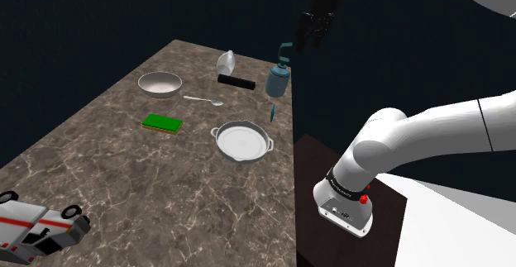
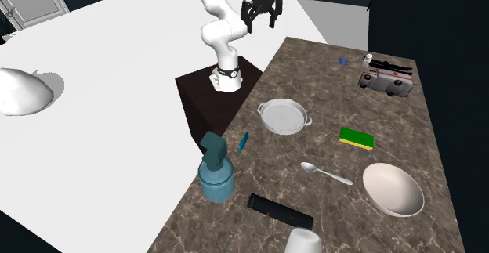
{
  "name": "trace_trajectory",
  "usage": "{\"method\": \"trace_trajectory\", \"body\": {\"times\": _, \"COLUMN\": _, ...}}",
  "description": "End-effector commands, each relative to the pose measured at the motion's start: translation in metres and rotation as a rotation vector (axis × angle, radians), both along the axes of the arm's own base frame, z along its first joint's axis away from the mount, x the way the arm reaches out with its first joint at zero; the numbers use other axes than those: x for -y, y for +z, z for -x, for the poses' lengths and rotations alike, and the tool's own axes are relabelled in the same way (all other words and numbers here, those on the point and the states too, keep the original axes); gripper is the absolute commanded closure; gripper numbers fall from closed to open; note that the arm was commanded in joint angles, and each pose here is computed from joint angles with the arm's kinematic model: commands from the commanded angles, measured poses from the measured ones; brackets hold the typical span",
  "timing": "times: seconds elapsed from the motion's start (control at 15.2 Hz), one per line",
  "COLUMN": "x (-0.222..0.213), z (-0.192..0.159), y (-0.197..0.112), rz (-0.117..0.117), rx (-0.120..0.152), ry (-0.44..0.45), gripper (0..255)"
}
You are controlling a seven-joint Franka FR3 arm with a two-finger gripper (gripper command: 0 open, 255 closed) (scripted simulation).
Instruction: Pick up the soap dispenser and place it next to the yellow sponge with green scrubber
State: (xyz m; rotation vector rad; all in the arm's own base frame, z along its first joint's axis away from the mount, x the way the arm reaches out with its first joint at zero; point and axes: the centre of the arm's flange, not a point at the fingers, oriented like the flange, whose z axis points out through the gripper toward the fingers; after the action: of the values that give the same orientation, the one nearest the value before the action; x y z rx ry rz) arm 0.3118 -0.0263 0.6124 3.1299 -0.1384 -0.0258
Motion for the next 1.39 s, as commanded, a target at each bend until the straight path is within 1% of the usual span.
{"method": "trace_trajectory", "body": {"times": 0.0, "x": 0.0, "z": 0.0, "y": 0.0, "rz": 0.0, "rx": 0.0, "ry": 0.0, "gripper": 0}}
{"method": "trace_trajectory", "body": {"times": 0.66, "x": 0.122, "z": -0.014, "y": -0.052, "rz": -0.023, "rx": 0.087, "ry": 0.189, "gripper": 0}}
{"method": "trace_trajectory", "body": {"times": 1.32, "x": 0.238, "z": -0.055, "y": -0.105, "rz": -0.046, "rx": 0.174, "ry": 0.378, "gripper": 0}}
